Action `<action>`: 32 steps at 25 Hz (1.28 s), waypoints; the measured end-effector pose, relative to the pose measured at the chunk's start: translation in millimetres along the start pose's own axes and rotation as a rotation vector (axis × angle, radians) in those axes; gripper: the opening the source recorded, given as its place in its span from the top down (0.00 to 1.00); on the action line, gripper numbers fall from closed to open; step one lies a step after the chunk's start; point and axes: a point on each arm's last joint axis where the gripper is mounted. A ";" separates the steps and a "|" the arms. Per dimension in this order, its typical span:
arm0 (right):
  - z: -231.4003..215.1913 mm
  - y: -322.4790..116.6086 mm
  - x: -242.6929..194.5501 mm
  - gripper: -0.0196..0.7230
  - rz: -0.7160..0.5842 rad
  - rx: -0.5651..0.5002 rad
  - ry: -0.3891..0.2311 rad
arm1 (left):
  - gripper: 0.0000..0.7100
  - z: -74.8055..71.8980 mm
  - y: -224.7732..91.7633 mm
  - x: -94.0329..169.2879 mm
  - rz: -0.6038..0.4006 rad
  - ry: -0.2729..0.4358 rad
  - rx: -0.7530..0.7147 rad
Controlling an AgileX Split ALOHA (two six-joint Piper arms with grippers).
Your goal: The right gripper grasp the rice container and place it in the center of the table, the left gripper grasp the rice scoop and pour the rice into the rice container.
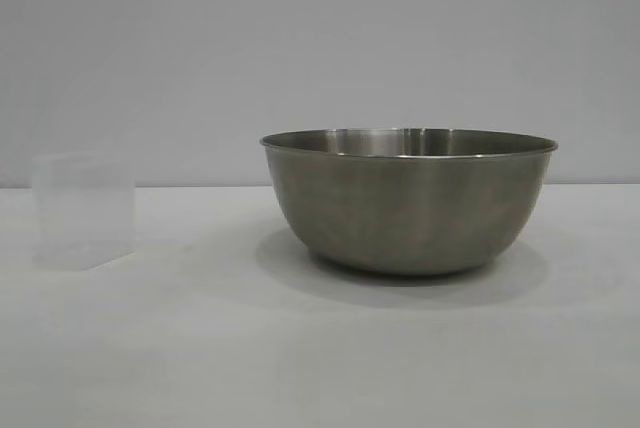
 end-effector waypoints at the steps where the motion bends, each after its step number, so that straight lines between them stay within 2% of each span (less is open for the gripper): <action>1: 0.0 0.0 0.0 0.63 0.000 0.000 0.000 | 0.68 0.0 0.0 0.0 0.000 0.000 0.000; 24: 0.0 0.0 0.0 0.63 0.000 0.000 0.000 | 0.68 0.1 0.3 0.0 -0.003 0.002 0.000; 26: 0.4 -0.1 0.0 0.63 -0.006 -0.015 -0.021 | 0.68 0.1 0.3 0.0 -0.003 0.002 0.000; 29: 1.4 -0.3 -0.1 0.63 -0.025 -0.059 -0.088 | 0.68 0.1 0.3 0.0 -0.003 0.002 0.000; 32: 1.5 -0.3 -0.2 0.63 -0.030 -0.070 -0.104 | 0.68 0.1 0.3 0.0 -0.003 0.002 0.000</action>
Point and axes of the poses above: a point on each arm's last joint axis where the gripper is mounted, x pointing back along that axis away from the gripper, z along the wrist's bending axis when the last joint is at zero, y = z × x, and after that the axes turned 15 degrees about -x, right-handed
